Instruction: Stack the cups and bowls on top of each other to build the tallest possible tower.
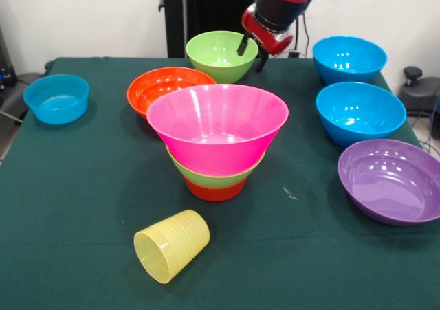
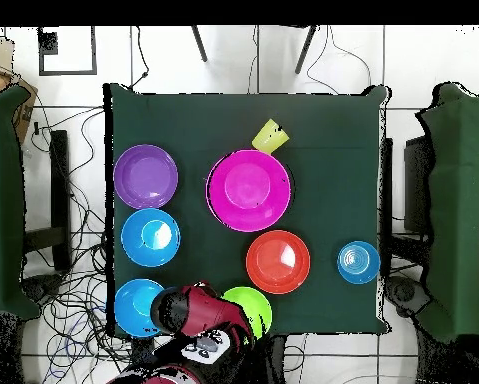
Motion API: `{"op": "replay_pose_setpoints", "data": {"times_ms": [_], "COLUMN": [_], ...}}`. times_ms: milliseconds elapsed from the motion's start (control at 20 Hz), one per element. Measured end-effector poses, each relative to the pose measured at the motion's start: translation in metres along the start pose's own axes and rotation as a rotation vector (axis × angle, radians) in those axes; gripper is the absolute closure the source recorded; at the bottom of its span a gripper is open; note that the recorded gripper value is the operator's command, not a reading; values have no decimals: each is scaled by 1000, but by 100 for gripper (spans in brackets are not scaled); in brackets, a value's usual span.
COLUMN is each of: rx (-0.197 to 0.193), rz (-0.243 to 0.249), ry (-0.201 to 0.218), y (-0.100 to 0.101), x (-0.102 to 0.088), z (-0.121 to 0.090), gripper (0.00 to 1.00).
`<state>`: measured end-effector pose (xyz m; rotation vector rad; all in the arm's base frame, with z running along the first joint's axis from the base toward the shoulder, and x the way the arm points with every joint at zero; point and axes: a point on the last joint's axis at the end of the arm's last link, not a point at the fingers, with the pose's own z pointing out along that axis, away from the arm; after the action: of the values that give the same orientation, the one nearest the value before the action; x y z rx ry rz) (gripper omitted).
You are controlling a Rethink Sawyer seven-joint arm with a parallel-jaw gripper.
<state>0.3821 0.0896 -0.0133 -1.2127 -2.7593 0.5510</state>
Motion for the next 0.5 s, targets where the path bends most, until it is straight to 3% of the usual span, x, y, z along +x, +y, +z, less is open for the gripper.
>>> {"op": "replay_pose_setpoints", "data": {"times_ms": [500], "rx": [-7], "rz": [-13], "ry": [15], "y": [5], "x": [9], "z": [1], "gripper": [0]}}
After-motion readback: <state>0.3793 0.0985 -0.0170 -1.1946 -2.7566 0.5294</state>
